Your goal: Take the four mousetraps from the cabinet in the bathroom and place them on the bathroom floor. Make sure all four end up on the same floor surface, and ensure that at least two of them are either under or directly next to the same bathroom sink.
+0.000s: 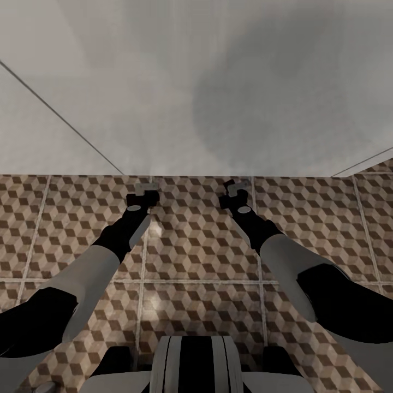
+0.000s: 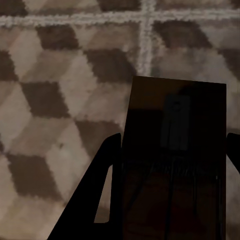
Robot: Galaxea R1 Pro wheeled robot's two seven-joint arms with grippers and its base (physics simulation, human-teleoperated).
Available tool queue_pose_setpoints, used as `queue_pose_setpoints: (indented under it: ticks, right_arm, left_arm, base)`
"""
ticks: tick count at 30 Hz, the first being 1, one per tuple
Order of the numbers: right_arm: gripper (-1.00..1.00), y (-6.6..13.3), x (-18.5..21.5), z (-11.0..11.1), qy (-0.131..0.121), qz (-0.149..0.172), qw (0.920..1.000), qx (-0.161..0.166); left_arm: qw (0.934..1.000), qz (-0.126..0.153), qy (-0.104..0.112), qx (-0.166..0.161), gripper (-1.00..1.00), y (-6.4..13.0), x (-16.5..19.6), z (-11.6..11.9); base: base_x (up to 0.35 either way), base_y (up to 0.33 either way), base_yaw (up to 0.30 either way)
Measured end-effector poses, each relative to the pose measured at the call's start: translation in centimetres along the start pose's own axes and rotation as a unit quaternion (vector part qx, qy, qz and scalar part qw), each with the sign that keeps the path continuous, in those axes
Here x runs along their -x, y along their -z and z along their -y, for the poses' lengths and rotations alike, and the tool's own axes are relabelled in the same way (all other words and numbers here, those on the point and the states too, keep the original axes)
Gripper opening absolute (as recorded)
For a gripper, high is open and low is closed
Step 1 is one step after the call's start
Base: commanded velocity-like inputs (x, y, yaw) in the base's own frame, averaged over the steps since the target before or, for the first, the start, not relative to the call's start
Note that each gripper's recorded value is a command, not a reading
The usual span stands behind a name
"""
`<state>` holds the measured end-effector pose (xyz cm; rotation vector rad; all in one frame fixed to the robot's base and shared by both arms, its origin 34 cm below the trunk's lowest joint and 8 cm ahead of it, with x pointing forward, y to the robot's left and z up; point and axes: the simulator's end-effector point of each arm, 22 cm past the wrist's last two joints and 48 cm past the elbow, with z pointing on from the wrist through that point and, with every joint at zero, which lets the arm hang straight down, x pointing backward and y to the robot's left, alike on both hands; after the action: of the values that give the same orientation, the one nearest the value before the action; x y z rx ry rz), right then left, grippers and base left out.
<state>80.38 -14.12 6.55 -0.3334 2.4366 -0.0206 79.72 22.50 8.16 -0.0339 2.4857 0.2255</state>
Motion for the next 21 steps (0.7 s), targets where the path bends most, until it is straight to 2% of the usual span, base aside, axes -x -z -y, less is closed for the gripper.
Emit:
queue_pose_setpoints:
  ticks: [1,2,21]
  right_arm:
    - [-1.00,0.00,0.00,0.00,0.000,0.000,1.0000,0.000]
    - [1.00,0.00,0.00,0.00,0.000,0.000,1.0000,0.000]
    - [1.00,0.00,0.01,-0.05,-0.001,0.000,1.0000,0.001]
  left_arm:
    - [1.0000,0.000,0.000,0.000,-1.00,0.00,-0.02,0.00]
    - [1.0000,0.000,0.000,0.000,-1.00,0.00,-0.02,0.00]
    - [1.0000,0.000,0.000,0.000,-1.00,0.00,-0.02,0.00]
  base:
    - [0.000,0.000,0.000]
    - [0.000,0.000,0.000]
    - [0.000,0.000,0.000]
